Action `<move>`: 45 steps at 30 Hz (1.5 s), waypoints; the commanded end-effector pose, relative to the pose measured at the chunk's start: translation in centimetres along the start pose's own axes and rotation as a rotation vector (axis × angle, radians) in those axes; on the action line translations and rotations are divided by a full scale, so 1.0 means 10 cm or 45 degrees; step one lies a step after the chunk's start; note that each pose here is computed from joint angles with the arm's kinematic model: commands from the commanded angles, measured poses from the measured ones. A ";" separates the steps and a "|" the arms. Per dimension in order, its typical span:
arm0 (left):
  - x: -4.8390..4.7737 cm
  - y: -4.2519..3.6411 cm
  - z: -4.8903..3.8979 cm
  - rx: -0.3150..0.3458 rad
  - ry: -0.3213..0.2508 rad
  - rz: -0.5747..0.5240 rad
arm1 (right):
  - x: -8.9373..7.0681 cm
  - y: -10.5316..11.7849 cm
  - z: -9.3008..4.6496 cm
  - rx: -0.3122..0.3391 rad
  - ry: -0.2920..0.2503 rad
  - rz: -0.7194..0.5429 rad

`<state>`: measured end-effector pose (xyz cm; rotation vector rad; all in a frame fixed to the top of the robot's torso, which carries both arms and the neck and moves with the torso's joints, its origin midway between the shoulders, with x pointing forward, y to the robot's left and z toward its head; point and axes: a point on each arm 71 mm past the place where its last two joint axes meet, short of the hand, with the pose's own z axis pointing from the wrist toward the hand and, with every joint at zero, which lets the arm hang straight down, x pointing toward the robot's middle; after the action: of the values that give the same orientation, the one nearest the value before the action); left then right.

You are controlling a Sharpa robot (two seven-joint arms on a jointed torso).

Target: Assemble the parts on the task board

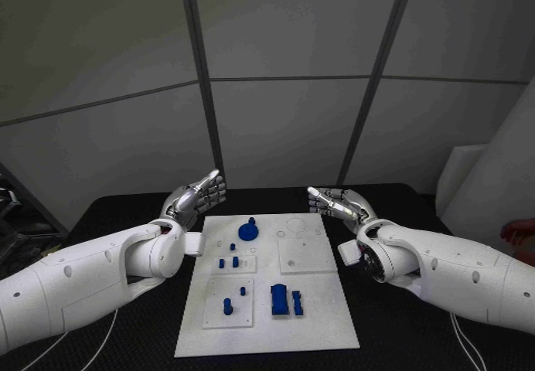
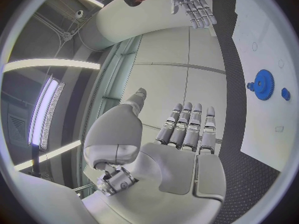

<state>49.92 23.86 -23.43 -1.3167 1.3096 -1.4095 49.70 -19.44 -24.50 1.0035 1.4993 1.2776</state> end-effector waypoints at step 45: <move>0.523 0.010 -0.299 0.107 -0.180 0.198 | 0.09 0.20 -0.35 -0.061 -0.320 0.182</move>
<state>46.15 19.34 -22.77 -1.2423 1.2365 -1.2175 46.16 -19.26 -22.65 1.2214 1.2320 1.2248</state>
